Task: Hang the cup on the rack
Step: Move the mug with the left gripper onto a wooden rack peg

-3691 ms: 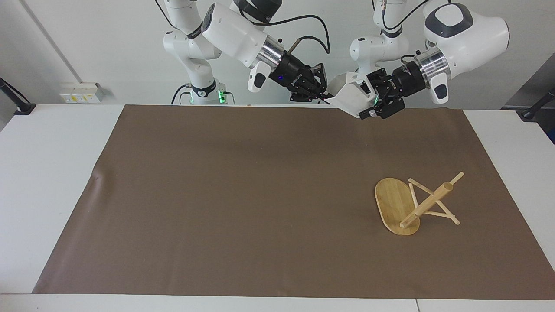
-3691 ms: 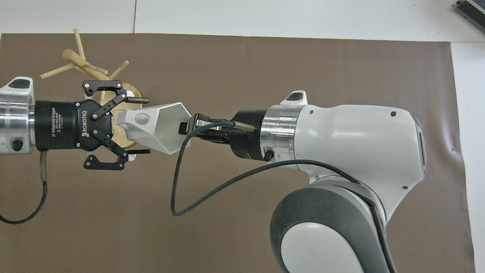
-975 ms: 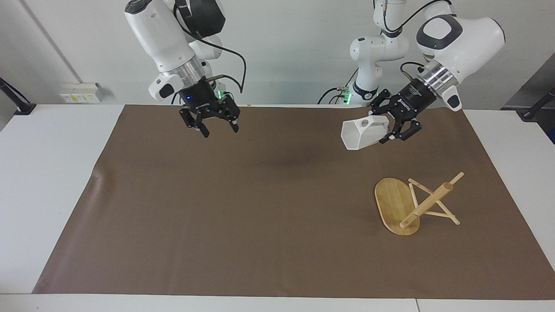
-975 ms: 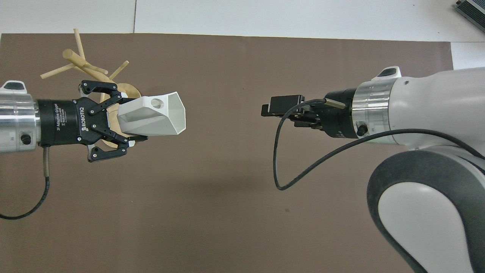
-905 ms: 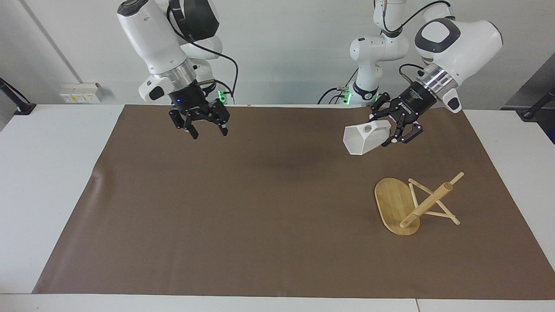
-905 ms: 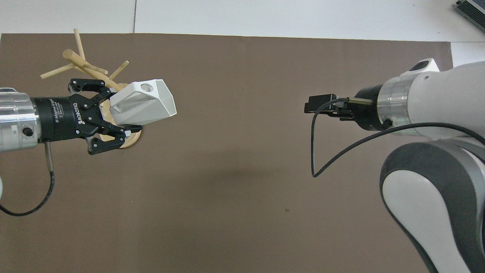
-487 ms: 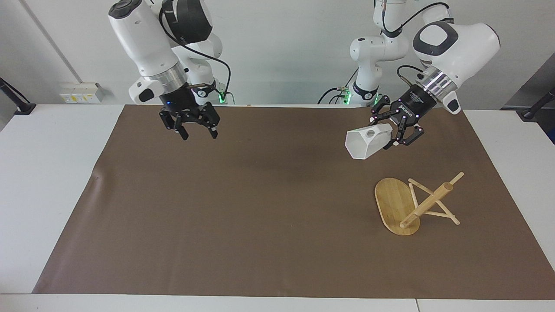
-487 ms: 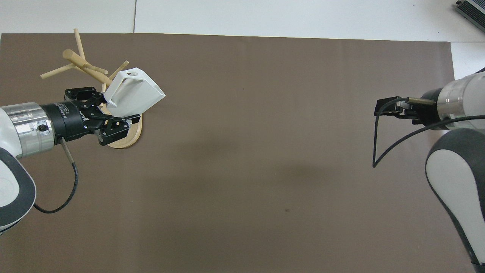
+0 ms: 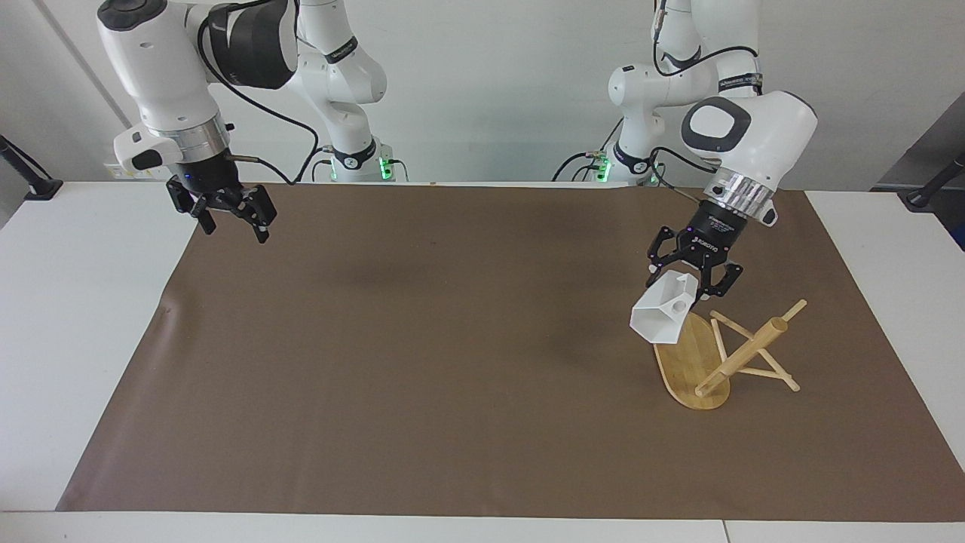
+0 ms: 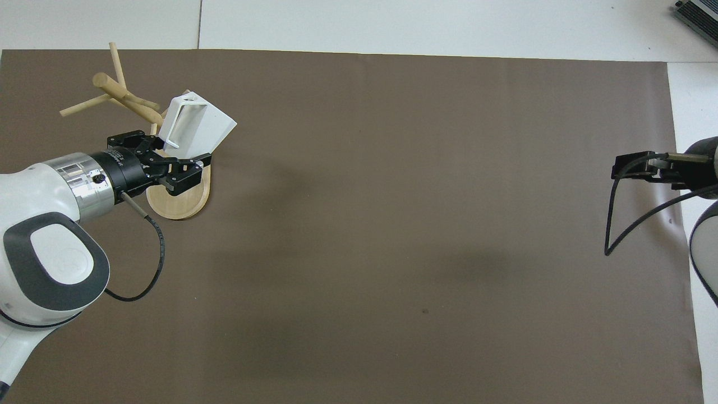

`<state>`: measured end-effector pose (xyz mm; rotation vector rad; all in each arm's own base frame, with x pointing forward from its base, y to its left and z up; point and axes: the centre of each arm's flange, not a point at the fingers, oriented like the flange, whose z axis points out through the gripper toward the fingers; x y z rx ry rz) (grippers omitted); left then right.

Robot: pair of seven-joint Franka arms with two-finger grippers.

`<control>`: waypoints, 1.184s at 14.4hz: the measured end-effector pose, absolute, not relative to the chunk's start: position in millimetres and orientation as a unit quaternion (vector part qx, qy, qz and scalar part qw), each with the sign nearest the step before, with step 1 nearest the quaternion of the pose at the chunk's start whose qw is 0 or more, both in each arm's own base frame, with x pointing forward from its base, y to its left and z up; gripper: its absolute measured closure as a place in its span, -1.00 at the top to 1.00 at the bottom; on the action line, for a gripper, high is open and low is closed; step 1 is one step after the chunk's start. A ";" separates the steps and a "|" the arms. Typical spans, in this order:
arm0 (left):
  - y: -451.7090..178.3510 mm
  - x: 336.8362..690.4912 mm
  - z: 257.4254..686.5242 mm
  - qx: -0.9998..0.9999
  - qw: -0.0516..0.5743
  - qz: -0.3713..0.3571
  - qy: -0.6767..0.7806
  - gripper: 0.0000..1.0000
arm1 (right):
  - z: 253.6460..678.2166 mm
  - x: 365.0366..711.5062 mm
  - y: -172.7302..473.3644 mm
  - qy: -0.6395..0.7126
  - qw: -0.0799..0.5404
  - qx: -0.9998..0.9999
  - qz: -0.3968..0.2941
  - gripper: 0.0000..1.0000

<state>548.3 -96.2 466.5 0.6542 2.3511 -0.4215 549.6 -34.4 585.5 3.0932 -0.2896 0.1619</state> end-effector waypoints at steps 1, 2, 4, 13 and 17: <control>-93.4 551.1 462.9 0.242 0.331 -0.154 0.899 0.51 | 593.5 547.2 -33.4 -0.093 0.016 0.995 0.044 1.00; -92.0 552.9 460.3 0.238 0.333 -0.151 0.900 0.51 | 602.0 545.4 -32.8 -0.093 0.016 0.995 0.039 1.00; -90.6 555.0 456.1 0.231 0.333 -0.149 0.902 0.51 | 618.6 542.6 -32.2 -0.093 0.016 0.995 0.036 1.00; -86.9 562.1 448.9 0.201 0.344 -0.140 0.907 0.51 | 652.2 547.8 -36.0 -0.095 0.014 0.995 0.024 1.00; -86.6 563.0 450.9 0.197 0.345 -0.141 0.907 0.51 | 649.2 548.4 -43.7 -0.102 0.013 0.995 0.017 1.00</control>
